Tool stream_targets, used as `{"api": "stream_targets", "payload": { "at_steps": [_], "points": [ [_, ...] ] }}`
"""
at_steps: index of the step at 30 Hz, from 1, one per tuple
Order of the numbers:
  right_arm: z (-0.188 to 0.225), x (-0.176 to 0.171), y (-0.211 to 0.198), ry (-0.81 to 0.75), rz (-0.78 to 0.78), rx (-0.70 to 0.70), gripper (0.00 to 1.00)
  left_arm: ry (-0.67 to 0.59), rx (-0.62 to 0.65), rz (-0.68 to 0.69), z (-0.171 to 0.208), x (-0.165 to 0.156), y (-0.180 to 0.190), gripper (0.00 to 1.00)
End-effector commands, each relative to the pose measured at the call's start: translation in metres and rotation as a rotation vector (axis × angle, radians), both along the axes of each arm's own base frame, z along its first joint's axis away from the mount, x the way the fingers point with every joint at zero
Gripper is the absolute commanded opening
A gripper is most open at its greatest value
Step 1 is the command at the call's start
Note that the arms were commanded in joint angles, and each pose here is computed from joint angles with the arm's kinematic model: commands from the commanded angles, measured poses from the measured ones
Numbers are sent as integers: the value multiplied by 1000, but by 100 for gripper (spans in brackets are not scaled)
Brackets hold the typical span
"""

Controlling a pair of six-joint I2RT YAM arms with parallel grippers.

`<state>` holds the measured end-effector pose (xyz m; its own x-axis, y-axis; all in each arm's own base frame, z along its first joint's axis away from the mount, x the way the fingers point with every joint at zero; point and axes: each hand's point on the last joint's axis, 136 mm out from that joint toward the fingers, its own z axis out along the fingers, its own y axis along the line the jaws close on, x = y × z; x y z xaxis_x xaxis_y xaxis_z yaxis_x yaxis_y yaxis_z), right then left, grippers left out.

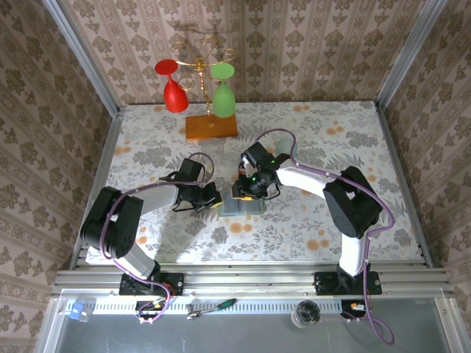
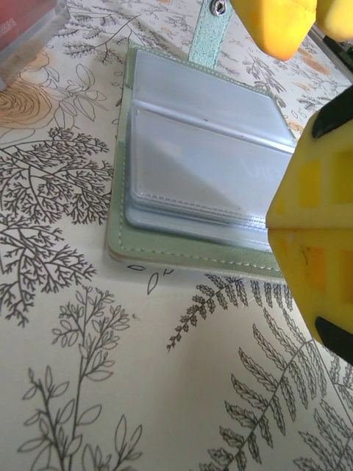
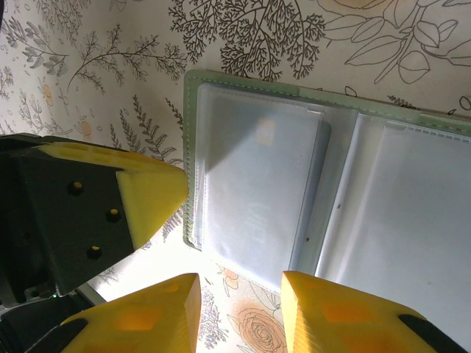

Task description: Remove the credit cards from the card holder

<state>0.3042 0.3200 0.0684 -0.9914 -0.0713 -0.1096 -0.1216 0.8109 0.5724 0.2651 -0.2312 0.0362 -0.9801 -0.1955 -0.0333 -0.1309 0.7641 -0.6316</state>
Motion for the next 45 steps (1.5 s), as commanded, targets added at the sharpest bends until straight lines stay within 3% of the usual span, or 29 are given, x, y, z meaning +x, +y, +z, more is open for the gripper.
{"api": "stream_targets", "payload": {
  "at_steps": [1, 45],
  "points": [
    [-2, 0, 6, 20, 7, 12, 34, 3, 17, 9, -1, 0, 4, 0],
    [-13, -1, 26, 85, 16, 71, 37, 87, 53, -8, -20, -17, 10, 0]
  ]
}}
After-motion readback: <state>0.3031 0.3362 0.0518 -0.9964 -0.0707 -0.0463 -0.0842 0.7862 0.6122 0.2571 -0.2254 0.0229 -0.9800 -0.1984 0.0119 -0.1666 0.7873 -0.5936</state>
